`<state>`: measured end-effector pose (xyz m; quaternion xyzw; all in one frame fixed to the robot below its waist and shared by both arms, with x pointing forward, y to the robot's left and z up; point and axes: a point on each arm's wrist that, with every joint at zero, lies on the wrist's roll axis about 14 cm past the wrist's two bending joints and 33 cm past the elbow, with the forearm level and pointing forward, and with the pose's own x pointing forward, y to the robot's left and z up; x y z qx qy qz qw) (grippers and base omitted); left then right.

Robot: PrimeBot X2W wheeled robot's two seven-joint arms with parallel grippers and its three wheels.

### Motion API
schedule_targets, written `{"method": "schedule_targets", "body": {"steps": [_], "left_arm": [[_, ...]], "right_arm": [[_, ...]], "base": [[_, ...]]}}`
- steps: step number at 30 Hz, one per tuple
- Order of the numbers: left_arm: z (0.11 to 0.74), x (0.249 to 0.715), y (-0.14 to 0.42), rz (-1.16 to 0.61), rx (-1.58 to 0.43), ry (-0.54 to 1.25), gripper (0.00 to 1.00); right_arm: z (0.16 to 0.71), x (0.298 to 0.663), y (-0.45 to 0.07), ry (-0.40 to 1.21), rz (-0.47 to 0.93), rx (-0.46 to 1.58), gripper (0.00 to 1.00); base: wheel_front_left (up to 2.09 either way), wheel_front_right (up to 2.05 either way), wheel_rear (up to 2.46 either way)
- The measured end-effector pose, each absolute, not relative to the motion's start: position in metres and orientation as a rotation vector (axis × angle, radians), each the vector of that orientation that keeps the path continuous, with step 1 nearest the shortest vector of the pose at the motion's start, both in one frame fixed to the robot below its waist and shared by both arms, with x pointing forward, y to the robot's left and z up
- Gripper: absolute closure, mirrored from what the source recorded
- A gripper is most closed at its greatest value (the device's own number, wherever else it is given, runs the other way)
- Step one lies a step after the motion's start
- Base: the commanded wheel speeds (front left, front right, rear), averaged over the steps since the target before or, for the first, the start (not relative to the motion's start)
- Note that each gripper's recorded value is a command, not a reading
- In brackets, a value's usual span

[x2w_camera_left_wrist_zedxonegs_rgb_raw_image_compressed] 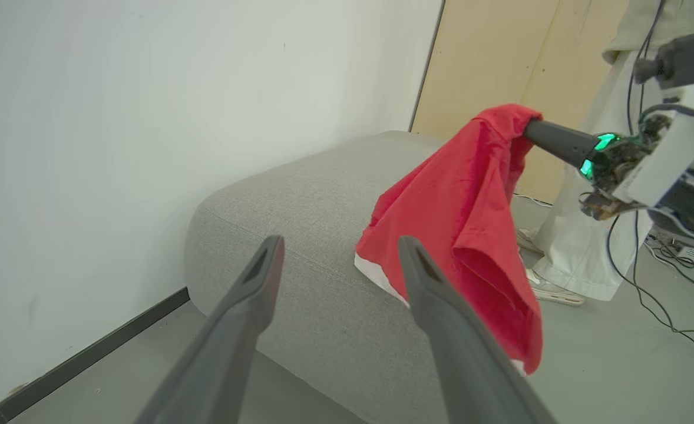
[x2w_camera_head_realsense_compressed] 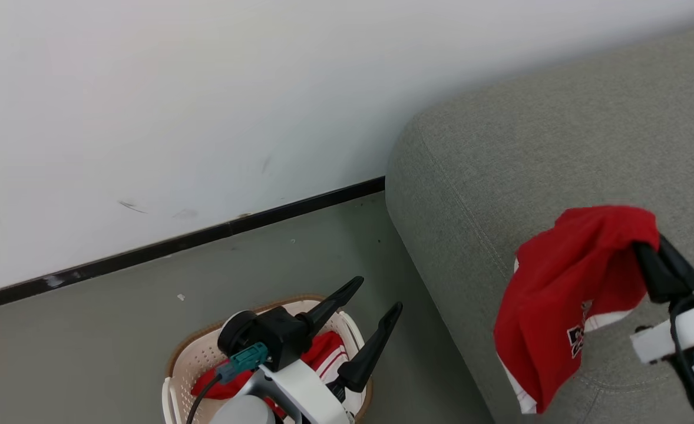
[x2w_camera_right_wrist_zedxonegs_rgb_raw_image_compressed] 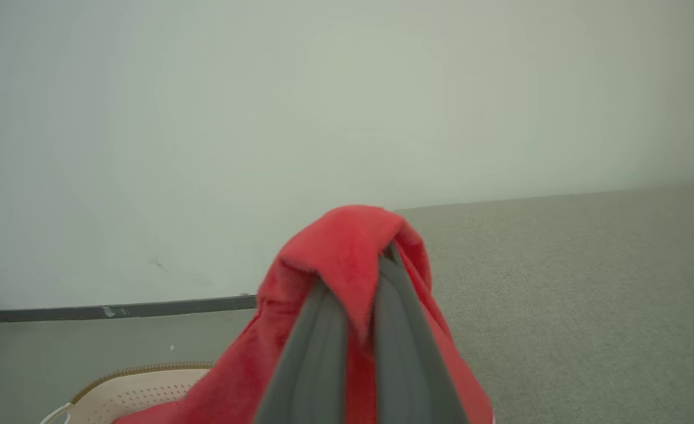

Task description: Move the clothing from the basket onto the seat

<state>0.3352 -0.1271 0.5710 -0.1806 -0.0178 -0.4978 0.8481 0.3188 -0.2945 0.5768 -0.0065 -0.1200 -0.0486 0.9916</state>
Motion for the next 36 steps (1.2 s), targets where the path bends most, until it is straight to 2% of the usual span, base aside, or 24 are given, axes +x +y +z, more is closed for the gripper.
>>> {"method": "schedule_targets", "body": {"steps": [6, 12, 17, 26, 36], "left_arm": [[0.564, 0.344, -0.124, -1.02, -0.391, -0.021, 0.0], [0.561, 0.36, -0.115, -0.966, -0.406, -0.024, 0.0], [0.557, 0.371, -0.107, -0.938, -0.409, -0.025, 0.0], [0.559, 0.391, -0.101, -0.923, -0.394, -0.05, 0.0], [0.548, 0.403, -0.097, -0.921, -0.39, -0.03, 0.0]], "right_arm": [[0.628, 0.346, -0.322, -0.345, -0.117, -0.114, 1.0], [0.672, 0.363, -0.361, -0.441, -0.209, -0.122, 1.0], [0.69, 0.379, -0.378, -0.453, -0.233, -0.191, 1.0], [0.668, 0.397, -0.427, -0.349, -0.356, -0.214, 1.0], [0.634, 0.423, -0.449, -0.234, -0.412, -0.24, 1.0]], "base": [[0.0, 0.0, 0.0], [0.0, 0.0, 0.0], [0.0, 0.0, 0.0], [0.0, 0.0, 0.0], [0.0, 0.0, 0.0]]}}
